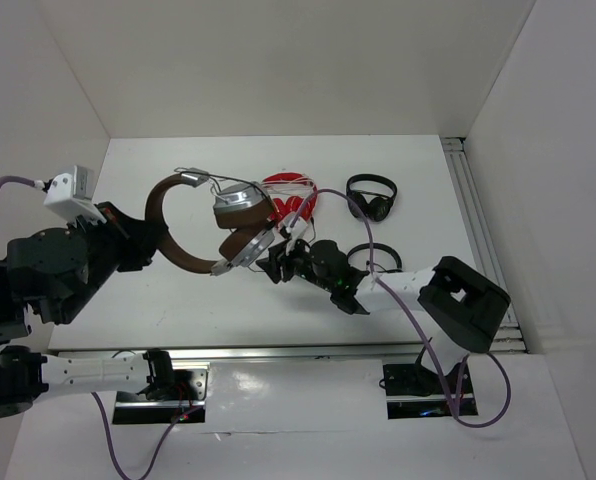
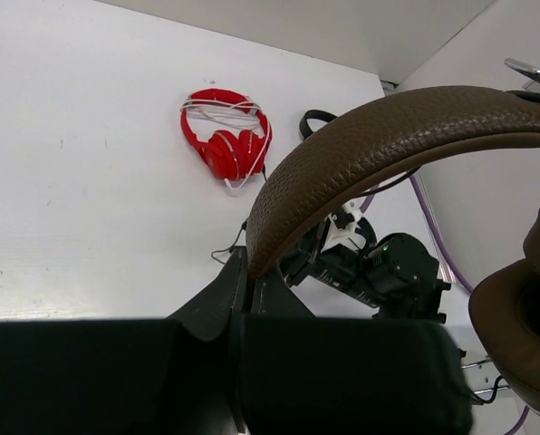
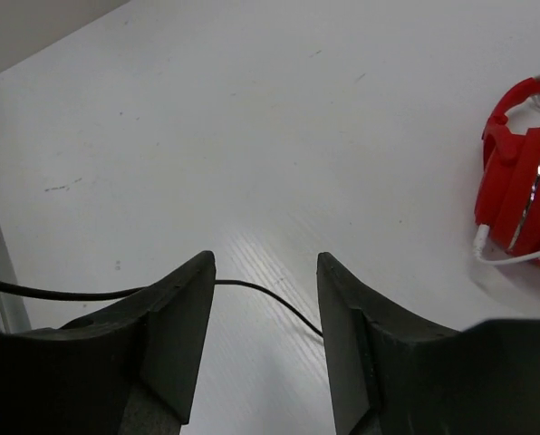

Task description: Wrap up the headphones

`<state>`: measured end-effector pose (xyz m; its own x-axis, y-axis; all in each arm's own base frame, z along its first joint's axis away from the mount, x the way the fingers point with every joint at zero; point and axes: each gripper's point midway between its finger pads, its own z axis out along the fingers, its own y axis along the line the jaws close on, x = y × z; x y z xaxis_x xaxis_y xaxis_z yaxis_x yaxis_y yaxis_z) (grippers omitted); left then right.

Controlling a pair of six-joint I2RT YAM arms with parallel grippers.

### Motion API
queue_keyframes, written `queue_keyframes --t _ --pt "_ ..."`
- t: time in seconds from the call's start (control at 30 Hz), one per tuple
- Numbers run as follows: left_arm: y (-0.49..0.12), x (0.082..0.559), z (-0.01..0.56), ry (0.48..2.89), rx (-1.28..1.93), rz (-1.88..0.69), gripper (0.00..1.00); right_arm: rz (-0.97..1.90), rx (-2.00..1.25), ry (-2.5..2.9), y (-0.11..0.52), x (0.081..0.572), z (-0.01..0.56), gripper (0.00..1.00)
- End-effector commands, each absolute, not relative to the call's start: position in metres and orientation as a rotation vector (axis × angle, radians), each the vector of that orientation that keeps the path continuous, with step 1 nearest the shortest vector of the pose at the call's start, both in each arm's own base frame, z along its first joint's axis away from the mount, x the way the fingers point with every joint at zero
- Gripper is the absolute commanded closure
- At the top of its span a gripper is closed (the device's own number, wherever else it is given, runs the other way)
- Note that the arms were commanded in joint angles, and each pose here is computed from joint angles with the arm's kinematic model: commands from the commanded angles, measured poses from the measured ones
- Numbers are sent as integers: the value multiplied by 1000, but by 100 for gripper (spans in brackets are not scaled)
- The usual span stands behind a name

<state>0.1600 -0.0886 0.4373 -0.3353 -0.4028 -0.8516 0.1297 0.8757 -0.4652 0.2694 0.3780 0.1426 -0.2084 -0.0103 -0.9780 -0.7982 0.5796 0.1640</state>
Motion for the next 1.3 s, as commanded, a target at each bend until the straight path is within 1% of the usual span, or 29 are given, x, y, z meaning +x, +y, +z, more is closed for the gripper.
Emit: queue_keyframes --t 0.0,0.07,0.13,0.2,0.4,0.53,0.67,0.8,0.87,0.9,1.0,1.07,1.17,1.2,1.23,1.27 --pt "-88 164 468 1761 -337 -650 100 815 -617 1511 374 271 182 43" --pt "-87 163 468 1769 -330 -638 100 731 -545 1546 357 281 174 41" --pt "-84 162 468 1770 -330 -636 100 738 -536 1528 352 277 178 40" --pt "-85 162 469 1769 -339 -644 100 813 -613 1509 358 261 178 40" --pt "-80 162 472 1759 -350 -645 100 907 -749 1510 362 241 175 40" --pt "-80 162 472 1759 -350 -645 100 954 -838 1522 380 228 166 40" --pt "-85 162 471 1769 -339 -644 100 943 -837 1539 391 235 158 39" --pt "-88 163 470 1775 -335 -636 100 944 -813 1501 409 250 170 39" --pt "-91 165 469 1780 -330 -628 100 949 -824 1508 418 255 165 39" --pt "-91 165 469 1780 -330 -628 100 961 -823 1485 426 259 174 39" --pt "-91 165 469 1780 -330 -628 100 980 -819 1483 437 264 171 40" --pt "-87 165 468 1776 -336 -621 100 982 -804 1494 442 269 167 45" --pt "-84 163 467 1776 -344 -626 100 980 -807 1503 446 272 159 71" --pt "-81 163 471 1762 -366 -636 100 974 -795 1497 446 274 161 83" --pt "-79 162 466 1777 -362 -620 100 976 -797 1526 440 269 148 96" --pt "-78 163 467 1770 -379 -621 100 975 -762 1503 435 270 155 98"
